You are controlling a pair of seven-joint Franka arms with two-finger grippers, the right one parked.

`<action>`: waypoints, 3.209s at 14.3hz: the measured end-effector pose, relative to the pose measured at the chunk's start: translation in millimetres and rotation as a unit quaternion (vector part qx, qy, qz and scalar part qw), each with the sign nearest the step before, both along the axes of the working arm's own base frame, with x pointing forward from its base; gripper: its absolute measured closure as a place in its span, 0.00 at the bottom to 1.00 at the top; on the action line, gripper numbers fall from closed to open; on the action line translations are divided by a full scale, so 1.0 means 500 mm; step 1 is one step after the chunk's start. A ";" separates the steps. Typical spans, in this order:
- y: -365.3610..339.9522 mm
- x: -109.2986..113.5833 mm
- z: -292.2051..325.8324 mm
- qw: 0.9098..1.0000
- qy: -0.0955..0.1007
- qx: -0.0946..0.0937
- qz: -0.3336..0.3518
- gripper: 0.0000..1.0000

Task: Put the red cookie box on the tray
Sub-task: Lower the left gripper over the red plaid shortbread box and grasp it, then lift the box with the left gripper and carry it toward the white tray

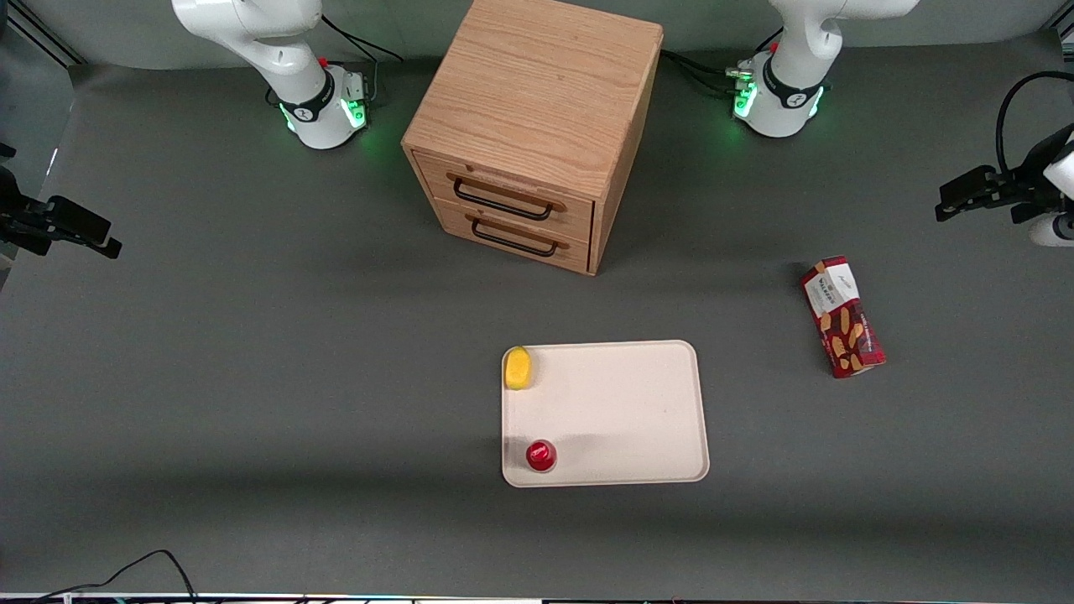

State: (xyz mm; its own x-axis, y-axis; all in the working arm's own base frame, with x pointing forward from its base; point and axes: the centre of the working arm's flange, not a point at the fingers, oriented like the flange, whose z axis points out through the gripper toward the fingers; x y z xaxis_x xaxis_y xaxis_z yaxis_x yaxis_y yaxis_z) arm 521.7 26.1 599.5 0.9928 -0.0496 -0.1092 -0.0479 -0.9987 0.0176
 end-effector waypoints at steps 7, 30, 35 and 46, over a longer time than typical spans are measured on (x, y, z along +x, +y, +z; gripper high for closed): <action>-0.010 0.005 0.002 1.000 0.024 0.002 -0.005 0.00; 0.027 0.022 -0.738 0.996 -0.027 0.002 0.083 0.68; -0.008 0.021 -0.665 0.997 0.000 -0.015 0.080 0.90; -0.372 0.104 -0.125 0.985 0.027 0.018 0.170 0.90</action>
